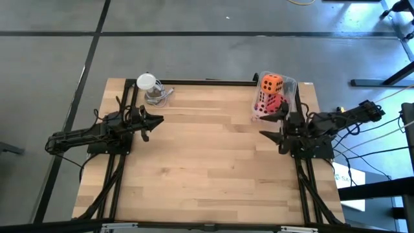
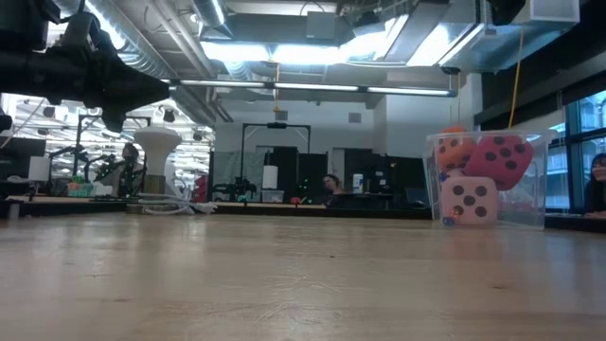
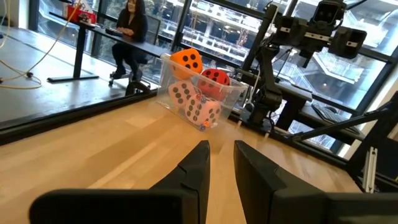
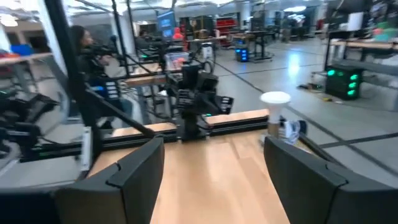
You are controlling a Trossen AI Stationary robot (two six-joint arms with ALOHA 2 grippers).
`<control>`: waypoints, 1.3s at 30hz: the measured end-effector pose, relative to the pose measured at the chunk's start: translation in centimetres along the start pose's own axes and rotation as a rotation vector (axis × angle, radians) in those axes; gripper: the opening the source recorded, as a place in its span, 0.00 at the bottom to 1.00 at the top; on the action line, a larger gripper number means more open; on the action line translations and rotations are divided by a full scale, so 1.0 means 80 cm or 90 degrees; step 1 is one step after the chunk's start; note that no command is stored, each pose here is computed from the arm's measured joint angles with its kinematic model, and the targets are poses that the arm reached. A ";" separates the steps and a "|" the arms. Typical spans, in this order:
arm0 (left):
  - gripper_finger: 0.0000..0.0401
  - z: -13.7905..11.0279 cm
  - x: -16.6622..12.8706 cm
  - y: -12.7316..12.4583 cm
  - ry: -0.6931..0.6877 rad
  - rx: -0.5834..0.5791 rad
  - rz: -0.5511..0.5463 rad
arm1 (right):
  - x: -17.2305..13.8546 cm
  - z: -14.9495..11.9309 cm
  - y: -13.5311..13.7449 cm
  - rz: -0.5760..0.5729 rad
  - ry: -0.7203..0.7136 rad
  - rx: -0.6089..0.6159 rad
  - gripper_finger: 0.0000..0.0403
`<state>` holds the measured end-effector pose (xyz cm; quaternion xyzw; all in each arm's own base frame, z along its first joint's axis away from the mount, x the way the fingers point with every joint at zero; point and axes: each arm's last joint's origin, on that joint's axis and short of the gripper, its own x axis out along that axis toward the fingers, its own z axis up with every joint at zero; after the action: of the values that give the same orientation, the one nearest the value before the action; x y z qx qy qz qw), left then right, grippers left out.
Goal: Pick & Place Dice
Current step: Return to Home Position
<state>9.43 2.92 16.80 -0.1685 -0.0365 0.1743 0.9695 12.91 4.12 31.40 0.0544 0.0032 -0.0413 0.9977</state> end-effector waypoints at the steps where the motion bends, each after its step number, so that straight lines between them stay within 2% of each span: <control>1: 0.16 0.000 0.000 0.000 0.000 0.000 0.000 | -0.001 0.000 0.000 0.008 0.000 0.007 0.67; 7: 0.17 0.000 0.000 0.000 0.000 0.000 0.000 | -0.012 -0.001 -0.006 0.008 -0.008 0.024 0.67; 11: 0.17 0.000 0.000 0.000 0.000 0.000 0.000 | -0.028 -0.033 -0.020 0.022 -0.016 0.048 0.67; 14: 0.17 0.000 0.000 0.000 0.000 0.000 0.000 | -0.040 -0.057 -0.029 0.059 -0.064 0.084 0.67; 18: 0.17 0.000 0.000 0.000 0.000 0.000 0.000 | -0.049 -0.079 -0.034 0.142 -0.159 0.026 0.67; 20: 0.17 0.000 0.000 0.000 0.000 0.000 0.000 | -0.052 -0.094 -0.035 0.179 -0.170 0.010 0.67; 25: 0.16 0.000 0.000 0.000 0.000 0.000 0.000 | -0.053 -0.124 -0.042 0.176 -0.165 0.062 0.67; 30: 0.17 0.000 0.000 0.000 0.000 0.000 0.000 | -0.047 -0.129 -0.051 0.130 -0.168 0.063 0.67; 34: 0.17 0.000 0.000 0.000 0.000 0.000 0.000 | -0.042 -0.142 -0.058 0.130 -0.145 0.073 0.67; 39: 0.18 0.000 0.000 0.000 0.000 0.000 0.000 | -0.036 -0.171 -0.060 0.116 -0.027 0.086 0.67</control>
<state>9.44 2.92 16.79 -0.1686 -0.0363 0.1741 0.9695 9.60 1.06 17.31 0.1208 -0.0257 0.0484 0.9912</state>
